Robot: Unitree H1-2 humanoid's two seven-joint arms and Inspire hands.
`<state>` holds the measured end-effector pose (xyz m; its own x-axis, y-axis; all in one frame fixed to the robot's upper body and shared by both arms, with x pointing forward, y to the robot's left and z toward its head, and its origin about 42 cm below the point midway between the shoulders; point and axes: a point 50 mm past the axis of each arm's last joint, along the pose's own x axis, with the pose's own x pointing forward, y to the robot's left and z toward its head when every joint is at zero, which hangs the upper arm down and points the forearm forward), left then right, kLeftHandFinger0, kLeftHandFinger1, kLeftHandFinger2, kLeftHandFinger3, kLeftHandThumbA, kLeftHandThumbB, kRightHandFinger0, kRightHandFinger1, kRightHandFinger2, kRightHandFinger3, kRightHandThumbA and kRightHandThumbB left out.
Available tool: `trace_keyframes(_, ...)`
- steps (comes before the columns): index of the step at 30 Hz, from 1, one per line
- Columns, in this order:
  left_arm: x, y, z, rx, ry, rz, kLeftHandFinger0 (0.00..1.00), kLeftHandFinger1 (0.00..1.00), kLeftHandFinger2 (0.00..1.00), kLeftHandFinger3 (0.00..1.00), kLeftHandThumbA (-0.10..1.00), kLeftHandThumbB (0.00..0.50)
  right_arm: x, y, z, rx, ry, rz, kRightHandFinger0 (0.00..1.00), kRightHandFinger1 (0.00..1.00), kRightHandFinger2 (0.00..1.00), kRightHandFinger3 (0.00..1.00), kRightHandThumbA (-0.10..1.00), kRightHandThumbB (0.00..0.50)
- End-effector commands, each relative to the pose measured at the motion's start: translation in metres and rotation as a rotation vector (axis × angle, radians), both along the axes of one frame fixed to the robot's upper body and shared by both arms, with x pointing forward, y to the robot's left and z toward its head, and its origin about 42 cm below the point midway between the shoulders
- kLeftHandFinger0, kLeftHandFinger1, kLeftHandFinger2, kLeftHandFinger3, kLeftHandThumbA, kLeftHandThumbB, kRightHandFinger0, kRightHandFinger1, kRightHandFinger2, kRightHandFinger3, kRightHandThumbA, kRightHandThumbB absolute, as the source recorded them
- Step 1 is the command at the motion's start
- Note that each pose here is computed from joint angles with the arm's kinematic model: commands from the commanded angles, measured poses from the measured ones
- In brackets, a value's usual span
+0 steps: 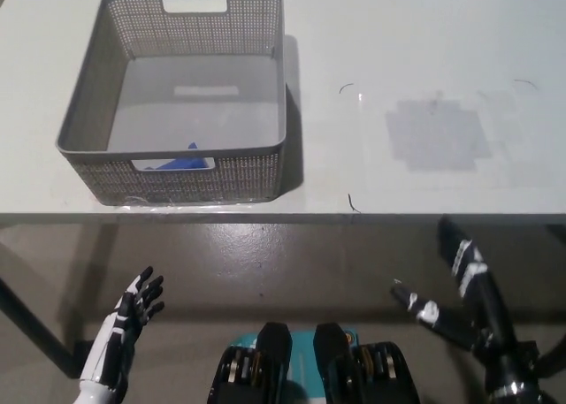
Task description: Use the right hand to pick up a chess pieces and put it into a container on the left hand side
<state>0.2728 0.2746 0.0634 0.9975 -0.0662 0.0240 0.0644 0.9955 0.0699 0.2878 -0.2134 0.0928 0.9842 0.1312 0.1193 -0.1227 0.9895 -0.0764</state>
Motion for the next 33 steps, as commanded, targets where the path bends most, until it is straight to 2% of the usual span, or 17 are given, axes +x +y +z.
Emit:
trace_keyframes(1,0.010,0.005,0.012,0.008,-0.068,-0.001,1.00,1.00,1.00,1.00,1.00,0.382,-0.006,0.005,-0.006,0.055,-0.009,0.080,1.00,1.00,1.00,1.00,1.00,0.267)
trace_keyframes(5,0.012,0.006,0.011,-0.002,-0.068,-0.004,1.00,1.00,1.00,1.00,1.00,0.366,-0.009,0.006,-0.010,0.058,0.015,0.091,1.00,1.00,1.00,1.00,1.00,0.273)
trace_keyframes(9,0.011,0.006,0.008,0.008,-0.059,-0.001,1.00,1.00,1.00,1.00,1.00,0.398,-0.014,0.006,-0.016,0.063,0.037,0.102,1.00,1.00,1.00,1.00,1.00,0.260)
trace_keyframes(13,0.012,0.006,0.009,0.009,-0.056,-0.001,1.00,1.00,1.00,1.00,1.00,0.389,-0.017,0.007,-0.019,0.093,0.054,0.122,1.00,1.00,1.00,1.00,1.00,0.228)
trace_keyframes(17,0.015,0.007,0.010,0.012,-0.056,-0.003,1.00,1.00,1.00,1.00,1.00,0.347,-0.018,0.008,-0.022,0.117,0.061,0.127,1.00,1.00,1.00,1.00,1.00,0.210)
trace_keyframes(19,0.016,0.008,0.009,0.020,-0.056,-0.005,1.00,1.00,1.00,1.00,1.00,0.344,-0.019,0.008,-0.022,0.129,0.070,0.131,1.00,1.00,1.00,1.00,1.00,0.229)
trace_keyframes(24,0.017,0.008,0.010,0.017,-0.045,0.002,1.00,1.00,1.00,1.00,1.00,0.368,-0.015,0.010,-0.022,0.149,0.075,0.140,1.00,1.00,1.00,1.00,1.00,0.213)
trace_keyframes(27,0.018,0.009,0.012,0.012,-0.045,0.000,1.00,1.00,1.00,1.00,1.00,0.355,-0.012,0.010,-0.022,0.149,0.081,0.148,1.00,1.00,1.00,1.00,1.00,0.206)
trace_keyframes(32,0.018,0.007,0.011,0.007,-0.039,0.004,1.00,1.00,1.00,1.00,1.00,0.391,-0.011,0.009,-0.023,0.128,0.083,0.146,1.00,1.00,1.00,1.00,1.00,0.220)
trace_keyframes(33,0.018,0.006,0.011,0.006,-0.039,0.003,1.00,1.00,1.00,1.00,1.00,0.385,-0.011,0.008,-0.023,0.131,0.083,0.145,1.00,1.00,1.00,1.00,1.00,0.221)
